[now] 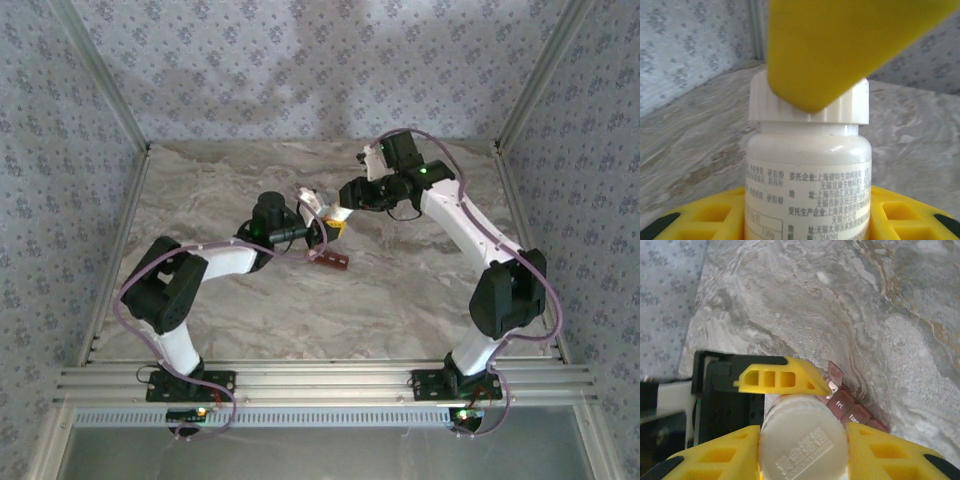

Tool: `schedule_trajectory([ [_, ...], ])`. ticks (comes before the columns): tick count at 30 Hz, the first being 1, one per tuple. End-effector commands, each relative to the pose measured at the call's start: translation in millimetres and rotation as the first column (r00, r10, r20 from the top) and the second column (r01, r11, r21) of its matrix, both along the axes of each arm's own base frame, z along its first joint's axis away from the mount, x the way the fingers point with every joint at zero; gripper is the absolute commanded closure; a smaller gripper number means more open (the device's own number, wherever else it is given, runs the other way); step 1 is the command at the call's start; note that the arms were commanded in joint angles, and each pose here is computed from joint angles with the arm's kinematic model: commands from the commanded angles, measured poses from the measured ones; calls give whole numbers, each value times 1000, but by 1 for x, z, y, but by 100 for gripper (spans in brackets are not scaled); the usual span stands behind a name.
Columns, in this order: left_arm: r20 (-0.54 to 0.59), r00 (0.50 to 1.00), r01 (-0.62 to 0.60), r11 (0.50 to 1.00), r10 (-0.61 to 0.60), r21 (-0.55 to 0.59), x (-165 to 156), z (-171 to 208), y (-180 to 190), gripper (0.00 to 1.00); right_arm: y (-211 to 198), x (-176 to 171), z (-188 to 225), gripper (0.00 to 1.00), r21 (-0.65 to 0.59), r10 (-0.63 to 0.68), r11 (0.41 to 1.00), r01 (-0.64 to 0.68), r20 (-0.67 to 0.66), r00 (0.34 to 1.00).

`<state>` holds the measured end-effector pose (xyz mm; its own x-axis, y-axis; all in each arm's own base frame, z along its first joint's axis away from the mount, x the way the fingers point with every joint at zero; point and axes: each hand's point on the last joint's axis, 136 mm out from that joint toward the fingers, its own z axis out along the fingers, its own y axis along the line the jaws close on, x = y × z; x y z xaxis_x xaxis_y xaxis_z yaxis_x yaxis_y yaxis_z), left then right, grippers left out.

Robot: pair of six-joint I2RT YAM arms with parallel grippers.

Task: Sort the pills into containers

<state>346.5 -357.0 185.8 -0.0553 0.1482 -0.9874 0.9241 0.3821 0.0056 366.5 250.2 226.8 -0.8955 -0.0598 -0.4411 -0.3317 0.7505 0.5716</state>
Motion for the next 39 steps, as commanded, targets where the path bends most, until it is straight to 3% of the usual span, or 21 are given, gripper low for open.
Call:
schedule_trajectory([
  [1,240,967,-76,996,86,-52,-3,53,-6,100,6,-3,-34,58,-13,-131,991,130,-169,977],
  [5,265,954,-127,990,139,-63,-1,53,-6,100,10,-3,-43,59,11,-200,978,207,-215,956],
  [20,204,972,-109,993,118,-53,3,30,-9,100,10,3,-17,51,43,-229,969,242,-205,952],
  [31,177,981,-73,996,83,-58,2,26,-15,100,-7,16,24,21,116,-241,960,255,-121,963],
  [37,159,986,-36,997,45,-64,0,25,-18,100,-26,17,41,15,155,-246,955,254,-65,967],
  [39,138,990,-3,998,12,-70,-4,25,-17,100,-30,20,49,15,189,-203,962,198,5,979],
])
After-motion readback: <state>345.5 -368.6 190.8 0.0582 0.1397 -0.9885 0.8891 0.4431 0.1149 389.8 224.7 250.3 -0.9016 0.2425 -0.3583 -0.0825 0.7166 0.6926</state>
